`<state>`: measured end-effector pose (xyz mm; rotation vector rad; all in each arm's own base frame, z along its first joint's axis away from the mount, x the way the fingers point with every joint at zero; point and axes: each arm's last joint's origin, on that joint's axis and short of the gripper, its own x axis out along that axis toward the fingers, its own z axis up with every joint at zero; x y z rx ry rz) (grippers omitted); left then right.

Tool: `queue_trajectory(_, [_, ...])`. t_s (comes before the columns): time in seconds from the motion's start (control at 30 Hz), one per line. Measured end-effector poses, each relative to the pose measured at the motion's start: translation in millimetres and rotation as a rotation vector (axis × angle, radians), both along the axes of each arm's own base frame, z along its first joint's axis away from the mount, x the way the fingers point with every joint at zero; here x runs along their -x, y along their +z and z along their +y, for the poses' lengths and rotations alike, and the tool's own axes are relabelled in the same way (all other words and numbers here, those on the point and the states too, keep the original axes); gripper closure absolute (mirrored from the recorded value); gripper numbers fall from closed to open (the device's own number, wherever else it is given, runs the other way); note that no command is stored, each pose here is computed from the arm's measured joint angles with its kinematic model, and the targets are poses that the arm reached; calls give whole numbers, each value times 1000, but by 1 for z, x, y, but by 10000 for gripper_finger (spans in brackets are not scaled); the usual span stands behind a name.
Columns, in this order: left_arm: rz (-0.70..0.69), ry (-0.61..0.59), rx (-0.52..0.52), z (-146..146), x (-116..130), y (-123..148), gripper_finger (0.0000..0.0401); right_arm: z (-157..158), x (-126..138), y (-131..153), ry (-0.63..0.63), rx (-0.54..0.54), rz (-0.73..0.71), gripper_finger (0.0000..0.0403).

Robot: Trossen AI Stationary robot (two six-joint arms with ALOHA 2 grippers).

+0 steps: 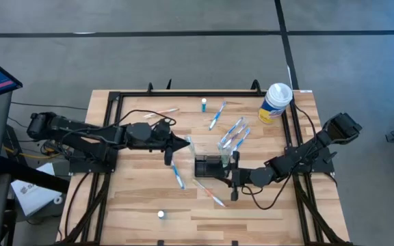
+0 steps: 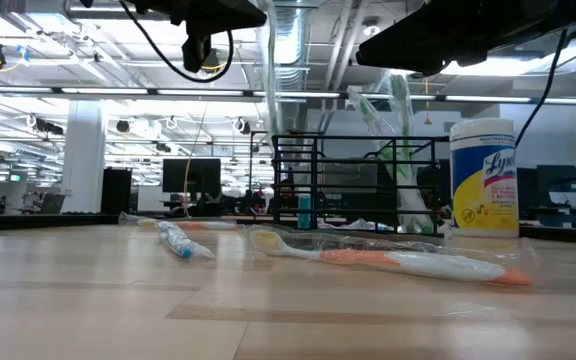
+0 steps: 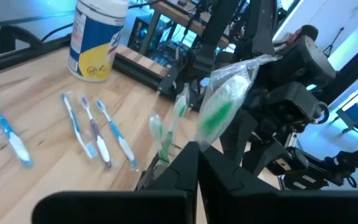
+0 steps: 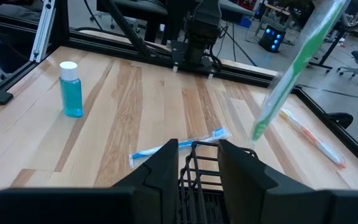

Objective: Pick & Place toothbrushing station
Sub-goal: Put the green toothbrush into the wire organizer

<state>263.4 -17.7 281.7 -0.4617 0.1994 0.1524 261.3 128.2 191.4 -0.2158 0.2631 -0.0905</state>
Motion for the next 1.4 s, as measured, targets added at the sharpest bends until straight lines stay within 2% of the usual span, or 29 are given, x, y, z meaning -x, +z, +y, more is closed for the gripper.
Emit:
queue_trajectory(0.37, [15, 5, -26, -1, -20, -18, 401, 0, 0, 0, 0, 0, 0, 300])
queue_trajectory(0.53, [44, -16, -66, -2, -24, -25, 401, 0, 0, 0, 1, 0, 1, 300])
queue_trajectory(0.9, [126, -21, -77, -3, -36, -48, 401, 0, 0, 0, 0, 2, 2, 300])
queue_trajectory(1.4, [154, -22, -82, -4, -40, -56, 401, 0, 0, 0, 0, 2, 3, 300])
